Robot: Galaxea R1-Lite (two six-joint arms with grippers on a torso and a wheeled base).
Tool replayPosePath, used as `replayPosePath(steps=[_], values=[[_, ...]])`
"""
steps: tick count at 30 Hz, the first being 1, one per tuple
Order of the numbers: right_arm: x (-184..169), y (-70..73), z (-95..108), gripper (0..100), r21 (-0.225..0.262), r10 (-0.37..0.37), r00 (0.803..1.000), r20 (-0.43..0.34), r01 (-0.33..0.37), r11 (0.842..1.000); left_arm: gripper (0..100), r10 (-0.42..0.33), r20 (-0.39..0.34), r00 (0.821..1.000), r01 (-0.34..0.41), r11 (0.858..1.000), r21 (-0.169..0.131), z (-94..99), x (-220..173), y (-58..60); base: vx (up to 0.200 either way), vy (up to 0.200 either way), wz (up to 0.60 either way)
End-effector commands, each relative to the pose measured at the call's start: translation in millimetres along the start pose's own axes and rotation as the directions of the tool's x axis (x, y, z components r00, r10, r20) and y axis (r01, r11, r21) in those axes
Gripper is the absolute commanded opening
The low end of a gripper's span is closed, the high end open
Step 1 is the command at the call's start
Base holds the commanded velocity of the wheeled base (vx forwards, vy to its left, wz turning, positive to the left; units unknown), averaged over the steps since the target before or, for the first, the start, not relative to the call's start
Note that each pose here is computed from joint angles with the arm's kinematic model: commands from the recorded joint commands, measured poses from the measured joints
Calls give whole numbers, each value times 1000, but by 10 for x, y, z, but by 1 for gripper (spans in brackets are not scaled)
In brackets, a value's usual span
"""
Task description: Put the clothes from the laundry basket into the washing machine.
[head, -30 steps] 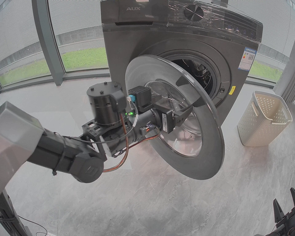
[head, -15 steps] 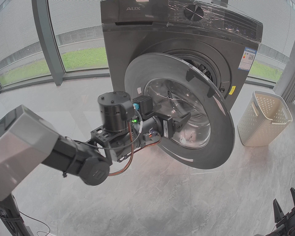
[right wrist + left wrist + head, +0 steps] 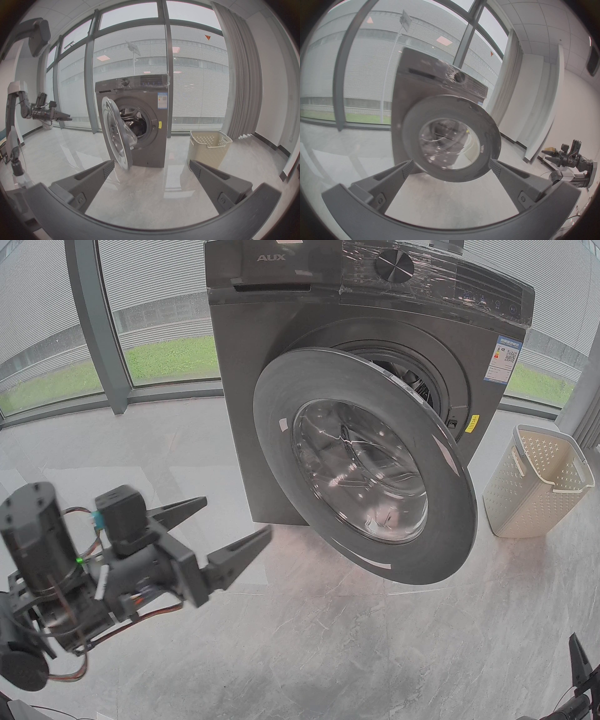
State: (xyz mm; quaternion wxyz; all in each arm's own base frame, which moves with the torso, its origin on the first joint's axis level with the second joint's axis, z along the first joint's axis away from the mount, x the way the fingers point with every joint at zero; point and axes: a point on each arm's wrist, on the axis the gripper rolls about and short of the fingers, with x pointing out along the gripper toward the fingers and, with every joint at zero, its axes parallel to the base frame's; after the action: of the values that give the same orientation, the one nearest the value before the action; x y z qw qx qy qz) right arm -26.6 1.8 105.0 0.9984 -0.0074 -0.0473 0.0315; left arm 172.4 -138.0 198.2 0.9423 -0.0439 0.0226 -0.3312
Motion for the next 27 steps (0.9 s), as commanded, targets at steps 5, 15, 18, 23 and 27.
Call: replayPosePath(steps=[5,15,18,23,27], values=[[909,-17,663,100,-1,200,956,-214,-205,979,100,360,122,925,-364,931,7,-339,-1635,235,0,0,0],[1788,400,844,100,29,469,825,-316,-486,873,100,494,126,860,-500,866,16,-773,-2089,139,0,0,0],[1945,499,837,100,39,491,802,-342,-509,860,100,506,112,855,-512,859,23,-853,-2145,109,0,0,0],[2202,642,835,100,41,500,783,-369,-524,851,100,558,60,828,-560,827,50,-1100,-2269,20,0,0,0],[2385,671,852,100,30,460,803,-378,-486,873,100,543,39,839,-544,837,64,-1188,-2333,-46,0,0,0]])
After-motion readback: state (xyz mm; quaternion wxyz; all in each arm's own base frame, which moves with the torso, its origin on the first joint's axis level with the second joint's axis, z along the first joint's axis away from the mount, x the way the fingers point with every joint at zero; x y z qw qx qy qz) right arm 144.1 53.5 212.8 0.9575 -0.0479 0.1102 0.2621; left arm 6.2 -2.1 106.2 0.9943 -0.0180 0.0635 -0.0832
